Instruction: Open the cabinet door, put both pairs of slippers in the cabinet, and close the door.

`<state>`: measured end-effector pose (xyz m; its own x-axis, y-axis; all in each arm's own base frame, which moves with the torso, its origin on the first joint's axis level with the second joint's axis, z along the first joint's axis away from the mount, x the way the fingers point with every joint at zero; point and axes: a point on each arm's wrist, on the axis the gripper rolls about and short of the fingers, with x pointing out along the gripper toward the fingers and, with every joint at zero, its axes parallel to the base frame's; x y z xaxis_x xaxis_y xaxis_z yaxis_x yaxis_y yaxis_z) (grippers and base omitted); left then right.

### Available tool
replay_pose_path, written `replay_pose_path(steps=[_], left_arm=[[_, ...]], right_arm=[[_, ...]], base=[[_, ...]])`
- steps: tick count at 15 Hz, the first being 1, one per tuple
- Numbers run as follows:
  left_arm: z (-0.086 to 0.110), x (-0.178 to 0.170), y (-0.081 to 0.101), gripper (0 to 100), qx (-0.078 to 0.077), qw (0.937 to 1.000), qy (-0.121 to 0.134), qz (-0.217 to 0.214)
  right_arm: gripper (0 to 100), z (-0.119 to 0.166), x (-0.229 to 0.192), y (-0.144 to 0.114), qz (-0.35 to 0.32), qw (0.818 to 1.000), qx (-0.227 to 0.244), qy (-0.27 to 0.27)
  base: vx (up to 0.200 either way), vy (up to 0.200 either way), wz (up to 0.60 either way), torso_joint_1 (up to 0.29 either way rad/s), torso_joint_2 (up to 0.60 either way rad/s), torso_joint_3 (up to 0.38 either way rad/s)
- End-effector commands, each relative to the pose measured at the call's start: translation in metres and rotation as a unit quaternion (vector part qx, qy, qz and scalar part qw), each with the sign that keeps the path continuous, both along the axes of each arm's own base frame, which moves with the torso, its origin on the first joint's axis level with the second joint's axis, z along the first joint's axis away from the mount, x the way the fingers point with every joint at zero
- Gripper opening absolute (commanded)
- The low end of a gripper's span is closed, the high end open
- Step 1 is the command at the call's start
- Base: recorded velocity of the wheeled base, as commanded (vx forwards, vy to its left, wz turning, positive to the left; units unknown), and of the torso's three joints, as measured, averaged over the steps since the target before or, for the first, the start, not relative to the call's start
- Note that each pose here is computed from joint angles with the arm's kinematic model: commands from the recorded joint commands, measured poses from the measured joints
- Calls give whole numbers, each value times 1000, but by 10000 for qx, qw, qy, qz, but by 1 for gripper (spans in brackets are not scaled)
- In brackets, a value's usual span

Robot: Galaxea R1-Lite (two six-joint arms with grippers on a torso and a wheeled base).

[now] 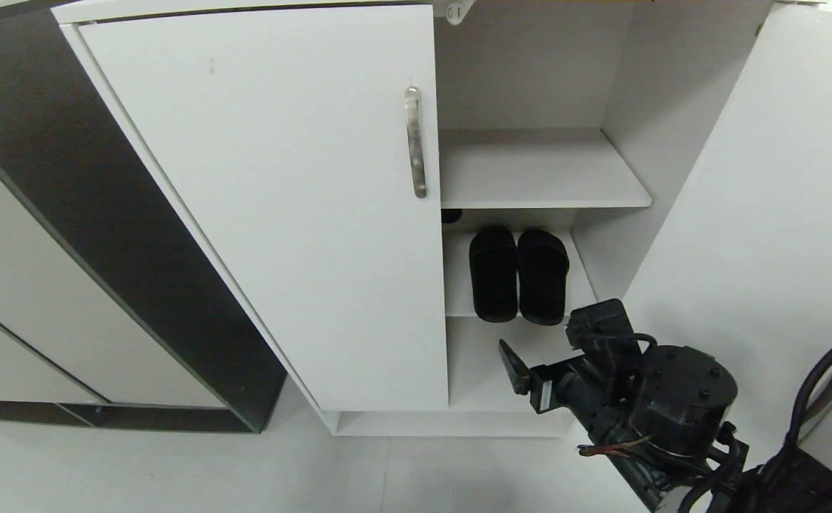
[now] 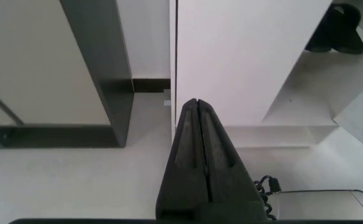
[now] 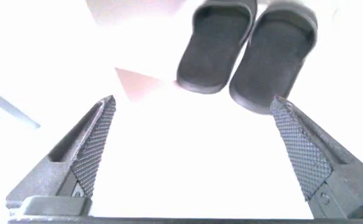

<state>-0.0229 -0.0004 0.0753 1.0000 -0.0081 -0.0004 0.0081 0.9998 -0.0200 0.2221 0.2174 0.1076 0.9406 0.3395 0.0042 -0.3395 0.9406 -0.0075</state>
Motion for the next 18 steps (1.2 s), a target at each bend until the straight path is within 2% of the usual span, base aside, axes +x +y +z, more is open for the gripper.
replay_pose_path(steps=[1,10,18], left_arm=[[0,0,0,0,0,10000,6,2],[0,0,0,0,16,10000,5,-13],[0,0,0,0,16,10000,5,-13]], right_arm=[[100,19,-8,-5,39,9996,198,-206],[100,22,-13,-6,85,9995,209,-223],[100,17,-14,-6,93,9997,136,-154]], base=[[0,0,0,0,0,0],[0,0,0,0,0,0],[0,0,0,3,1,170]])
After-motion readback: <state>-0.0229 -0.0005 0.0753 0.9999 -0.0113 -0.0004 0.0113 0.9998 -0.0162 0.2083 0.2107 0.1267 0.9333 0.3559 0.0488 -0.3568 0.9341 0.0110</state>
